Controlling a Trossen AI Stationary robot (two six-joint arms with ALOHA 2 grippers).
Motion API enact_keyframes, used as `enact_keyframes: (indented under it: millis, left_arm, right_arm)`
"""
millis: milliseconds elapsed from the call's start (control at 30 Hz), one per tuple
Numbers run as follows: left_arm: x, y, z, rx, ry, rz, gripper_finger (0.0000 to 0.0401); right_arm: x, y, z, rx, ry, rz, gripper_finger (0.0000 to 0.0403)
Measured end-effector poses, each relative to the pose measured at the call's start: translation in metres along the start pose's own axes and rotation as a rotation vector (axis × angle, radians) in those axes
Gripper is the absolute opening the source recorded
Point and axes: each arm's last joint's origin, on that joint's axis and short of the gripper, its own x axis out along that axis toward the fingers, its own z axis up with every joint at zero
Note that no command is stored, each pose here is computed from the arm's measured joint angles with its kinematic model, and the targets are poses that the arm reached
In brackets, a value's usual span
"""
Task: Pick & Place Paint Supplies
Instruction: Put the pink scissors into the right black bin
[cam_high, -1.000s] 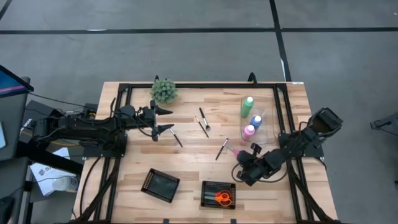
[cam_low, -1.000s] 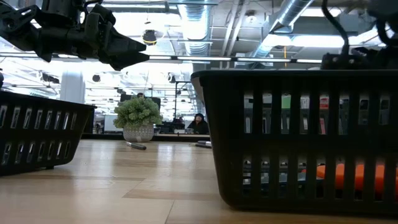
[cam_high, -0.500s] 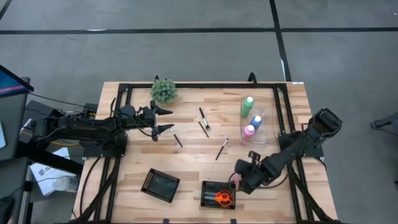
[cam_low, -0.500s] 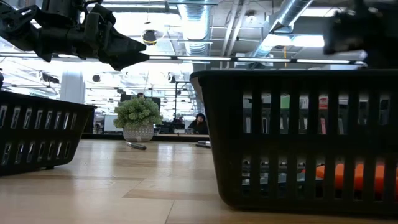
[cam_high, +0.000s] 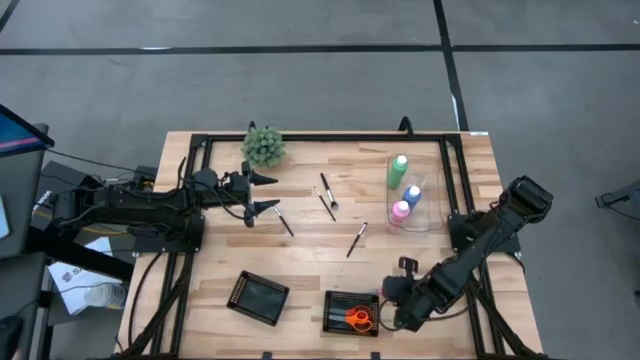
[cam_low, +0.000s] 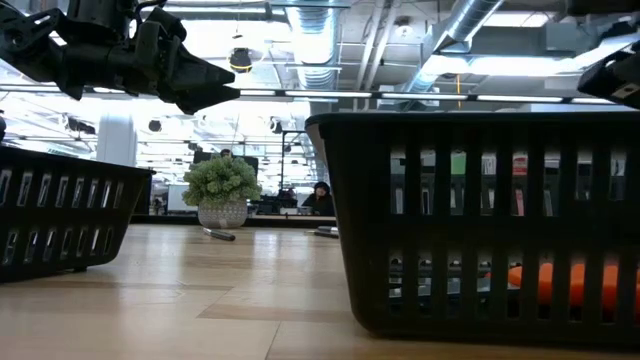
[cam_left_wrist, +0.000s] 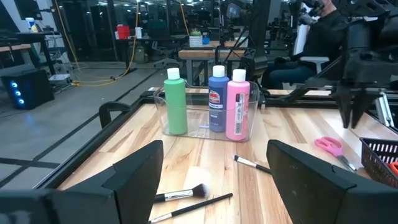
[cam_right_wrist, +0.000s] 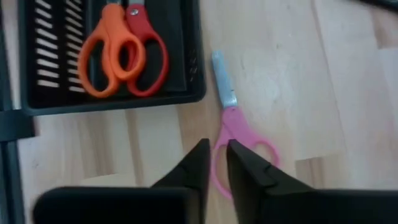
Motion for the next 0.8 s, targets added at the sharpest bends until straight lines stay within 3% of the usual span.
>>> enact_keyframes:
  millis: [200, 433, 600, 800]
  left_arm:
    - [0.0, 0.0, 0.0, 0.0, 0.0, 0.0, 0.028]
    - [0.0, 0.0, 0.0, 0.0, 0.002, 0.001, 0.028]
    - [0.0, 0.0, 0.0, 0.0, 0.002, 0.0, 0.028]
    - [0.0, 0.0, 0.0, 0.0, 0.003, 0.0, 0.028]
  right_arm:
    - [0.002, 0.006, -0.004, -0.006, 0.009, 0.02, 0.0129]
    - [0.032, 0.011, -0.019, -0.065, 0.091, -0.076, 0.0198]
    - [0.049, 0.016, -0.028, -0.093, 0.158, -0.116, 0.0197]
    - [0.057, 0.025, -0.025, -0.091, 0.241, -0.199, 0.0139]
